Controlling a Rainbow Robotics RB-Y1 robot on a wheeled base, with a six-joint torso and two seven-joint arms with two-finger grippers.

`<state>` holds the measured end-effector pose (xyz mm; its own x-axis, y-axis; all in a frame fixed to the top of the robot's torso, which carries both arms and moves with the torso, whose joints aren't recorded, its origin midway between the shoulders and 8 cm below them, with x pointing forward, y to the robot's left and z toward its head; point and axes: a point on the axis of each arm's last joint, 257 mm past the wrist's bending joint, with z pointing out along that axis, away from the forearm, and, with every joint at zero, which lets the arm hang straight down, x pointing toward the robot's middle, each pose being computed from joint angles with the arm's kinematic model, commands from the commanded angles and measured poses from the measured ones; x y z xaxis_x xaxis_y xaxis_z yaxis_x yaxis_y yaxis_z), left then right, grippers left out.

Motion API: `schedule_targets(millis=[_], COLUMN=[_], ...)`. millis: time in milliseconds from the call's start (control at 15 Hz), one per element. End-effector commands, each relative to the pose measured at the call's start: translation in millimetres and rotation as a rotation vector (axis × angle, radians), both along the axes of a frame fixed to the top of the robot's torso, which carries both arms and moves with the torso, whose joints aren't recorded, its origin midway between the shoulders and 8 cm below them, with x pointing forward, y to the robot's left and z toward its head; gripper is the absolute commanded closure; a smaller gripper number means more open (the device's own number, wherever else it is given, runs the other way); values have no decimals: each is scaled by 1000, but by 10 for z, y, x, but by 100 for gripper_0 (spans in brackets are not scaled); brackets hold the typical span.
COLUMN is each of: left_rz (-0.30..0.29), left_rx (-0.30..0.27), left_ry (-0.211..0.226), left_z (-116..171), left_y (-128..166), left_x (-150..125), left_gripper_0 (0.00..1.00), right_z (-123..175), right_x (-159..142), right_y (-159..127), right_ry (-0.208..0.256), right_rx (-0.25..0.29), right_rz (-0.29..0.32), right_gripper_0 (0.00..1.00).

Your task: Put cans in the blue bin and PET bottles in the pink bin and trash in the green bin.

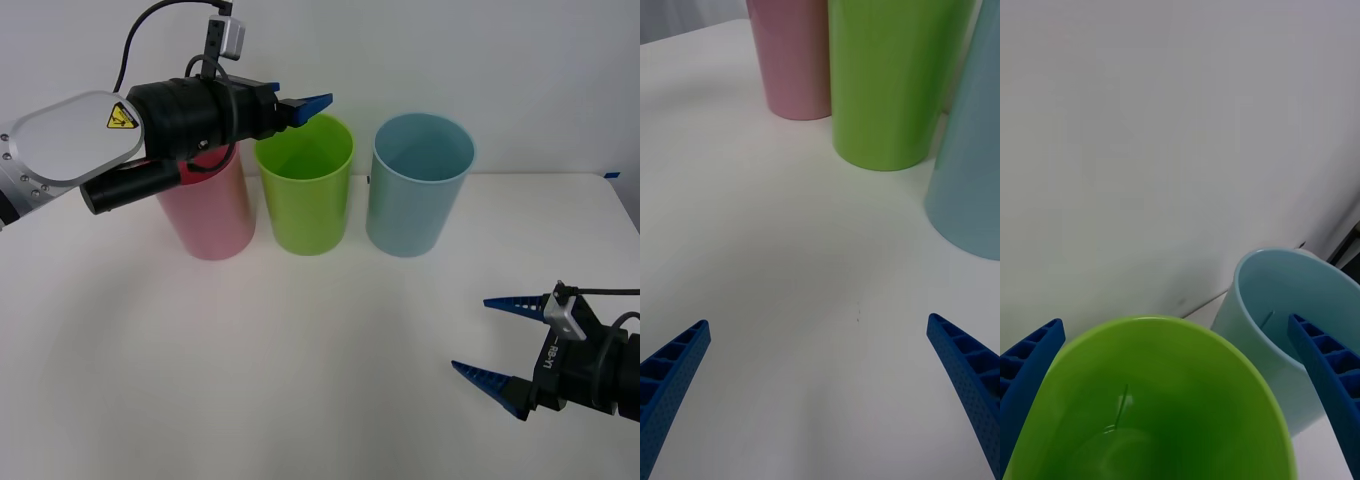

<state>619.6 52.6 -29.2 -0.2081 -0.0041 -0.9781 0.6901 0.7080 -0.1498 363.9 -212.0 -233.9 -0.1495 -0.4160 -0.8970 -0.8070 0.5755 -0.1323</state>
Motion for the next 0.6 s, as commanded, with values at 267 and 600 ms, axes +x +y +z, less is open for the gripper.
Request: schedule_targets(millis=[267, 600], left_rz=[-64, -53], left_rx=[-141, -169], left_ry=[-48, -117], left_z=[513, 727], left_y=[330, 872], left_x=[-710, -1352], left_gripper_0=[0, 0], right_z=[0, 0], right_x=[0, 0], right_y=[0, 0], right_ry=[0, 0], right_rx=[0, 0], right_rz=[0, 0], right_gripper_0=[0, 0])
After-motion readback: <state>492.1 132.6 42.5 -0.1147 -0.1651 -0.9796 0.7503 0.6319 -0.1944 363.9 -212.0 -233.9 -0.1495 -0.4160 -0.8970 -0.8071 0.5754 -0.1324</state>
